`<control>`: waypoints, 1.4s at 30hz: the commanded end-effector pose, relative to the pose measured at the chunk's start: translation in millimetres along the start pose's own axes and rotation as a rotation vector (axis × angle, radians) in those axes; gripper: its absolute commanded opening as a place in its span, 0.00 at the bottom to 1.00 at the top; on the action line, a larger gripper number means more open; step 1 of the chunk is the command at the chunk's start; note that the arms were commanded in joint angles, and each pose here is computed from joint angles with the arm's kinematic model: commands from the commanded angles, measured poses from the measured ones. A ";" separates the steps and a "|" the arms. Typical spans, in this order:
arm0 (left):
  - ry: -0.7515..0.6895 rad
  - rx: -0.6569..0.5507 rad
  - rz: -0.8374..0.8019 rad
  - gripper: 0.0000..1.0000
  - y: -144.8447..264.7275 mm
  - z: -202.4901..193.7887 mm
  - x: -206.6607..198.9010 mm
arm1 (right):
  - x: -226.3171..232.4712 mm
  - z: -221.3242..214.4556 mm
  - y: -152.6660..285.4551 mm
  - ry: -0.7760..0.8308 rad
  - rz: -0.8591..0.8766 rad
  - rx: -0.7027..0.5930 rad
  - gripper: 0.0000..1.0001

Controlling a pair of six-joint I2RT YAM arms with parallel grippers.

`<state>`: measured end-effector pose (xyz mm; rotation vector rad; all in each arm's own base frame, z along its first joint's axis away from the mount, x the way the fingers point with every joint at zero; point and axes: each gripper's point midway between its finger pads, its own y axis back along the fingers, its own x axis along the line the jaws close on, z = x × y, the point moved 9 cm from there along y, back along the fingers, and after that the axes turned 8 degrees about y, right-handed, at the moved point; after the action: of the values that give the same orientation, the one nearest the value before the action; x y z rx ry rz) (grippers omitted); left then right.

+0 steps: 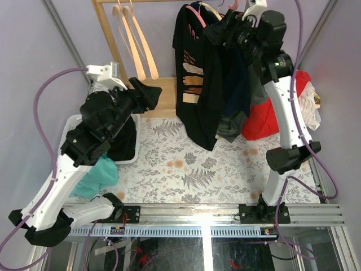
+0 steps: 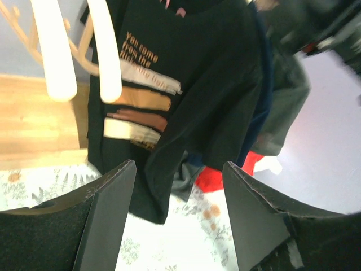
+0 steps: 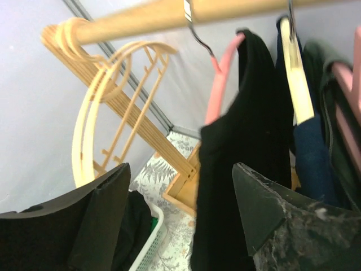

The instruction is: Place the t-shirt on the hanger

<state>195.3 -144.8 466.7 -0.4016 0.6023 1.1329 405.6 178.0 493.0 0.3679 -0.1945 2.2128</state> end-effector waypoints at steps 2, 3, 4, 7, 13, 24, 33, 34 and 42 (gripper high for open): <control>0.011 0.136 0.034 0.61 -16.6 -43.5 21.3 | 51.0 67.1 78.2 0.149 0.058 -0.161 0.84; 0.013 0.155 0.042 0.60 -20.0 -52.7 26.0 | 52.9 67.6 84.4 0.153 0.051 -0.160 0.85; 0.014 0.170 0.055 0.60 -23.0 -61.8 31.1 | 56.4 68.6 93.6 0.159 0.045 -0.159 0.85; 0.018 0.204 0.088 0.60 -32.4 -89.1 43.3 | 70.1 71.8 127.3 0.178 0.042 -0.171 0.86; -0.001 0.300 0.142 0.62 -57.9 -163.8 55.4 | 82.5 54.4 174.1 0.188 0.036 -0.133 0.87; -0.110 0.275 0.420 0.63 -159.5 -265.8 129.8 | 72.6 -11.3 218.9 0.187 -0.033 0.028 0.89; -0.153 0.090 0.302 0.63 -222.9 -230.8 154.5 | 67.9 -38.4 234.3 0.195 -0.047 0.096 0.89; -0.161 0.075 0.303 0.64 -228.6 -224.4 156.9 | 65.6 -43.9 233.8 0.189 -0.052 0.108 0.89; -0.152 0.177 0.258 0.66 -282.1 -221.0 211.2 | 62.0 -60.6 234.8 0.166 -0.042 0.136 0.89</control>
<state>437.2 -233.2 175.8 -0.0908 0.6458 1.4307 170.3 95.0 452.5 0.2889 0.0774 2.2029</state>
